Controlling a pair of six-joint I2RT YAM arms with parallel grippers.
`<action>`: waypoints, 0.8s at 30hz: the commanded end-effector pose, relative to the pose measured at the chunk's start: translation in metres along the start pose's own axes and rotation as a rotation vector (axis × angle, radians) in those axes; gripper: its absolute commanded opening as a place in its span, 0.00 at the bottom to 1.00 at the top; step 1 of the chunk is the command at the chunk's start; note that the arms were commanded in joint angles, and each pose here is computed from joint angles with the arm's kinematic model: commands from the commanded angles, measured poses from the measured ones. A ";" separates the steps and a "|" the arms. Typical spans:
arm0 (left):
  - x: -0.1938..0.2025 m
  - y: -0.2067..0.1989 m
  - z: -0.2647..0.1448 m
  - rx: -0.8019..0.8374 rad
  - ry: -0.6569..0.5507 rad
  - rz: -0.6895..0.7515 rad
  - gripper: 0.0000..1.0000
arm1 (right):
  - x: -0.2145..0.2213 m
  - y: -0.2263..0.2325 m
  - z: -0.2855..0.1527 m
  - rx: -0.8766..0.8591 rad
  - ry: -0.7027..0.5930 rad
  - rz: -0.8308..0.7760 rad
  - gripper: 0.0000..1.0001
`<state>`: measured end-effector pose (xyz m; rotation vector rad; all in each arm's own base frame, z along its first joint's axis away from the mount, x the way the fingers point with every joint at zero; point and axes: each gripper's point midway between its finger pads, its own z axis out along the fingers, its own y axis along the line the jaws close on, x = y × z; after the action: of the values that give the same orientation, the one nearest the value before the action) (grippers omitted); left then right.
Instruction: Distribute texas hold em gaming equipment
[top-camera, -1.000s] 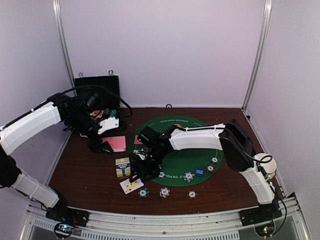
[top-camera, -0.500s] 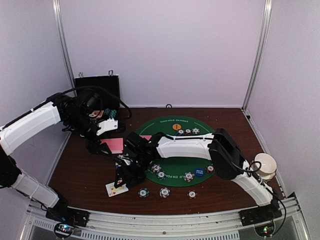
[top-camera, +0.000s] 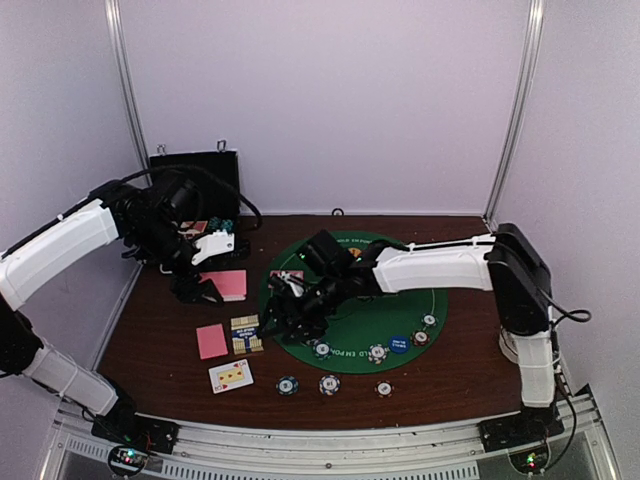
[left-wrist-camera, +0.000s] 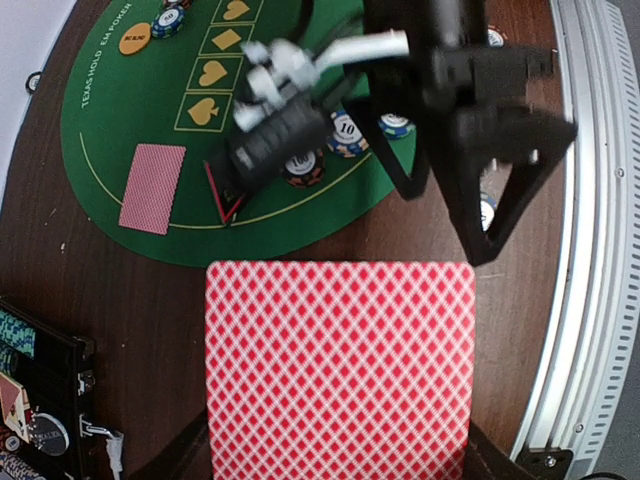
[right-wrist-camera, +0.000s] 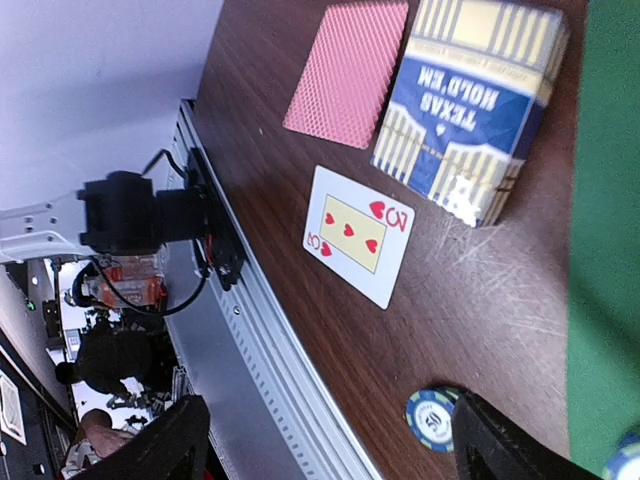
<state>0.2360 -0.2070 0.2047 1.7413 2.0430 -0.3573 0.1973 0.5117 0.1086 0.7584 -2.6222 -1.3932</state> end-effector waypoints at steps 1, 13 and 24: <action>-0.018 0.009 -0.004 -0.012 -0.057 0.003 0.00 | -0.022 0.023 -0.046 -0.063 -0.167 -0.038 0.88; -0.021 0.013 0.009 0.007 -0.066 -0.014 0.00 | -0.069 0.069 -0.072 -0.272 -0.317 -0.014 0.88; -0.019 0.011 0.013 0.021 -0.062 -0.016 0.00 | -0.082 0.082 -0.052 -0.389 -0.303 0.021 0.86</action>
<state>0.2460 -0.2185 0.1955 1.7314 2.0629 -0.4052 0.2534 0.5360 0.2012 0.4933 -2.5003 -1.9738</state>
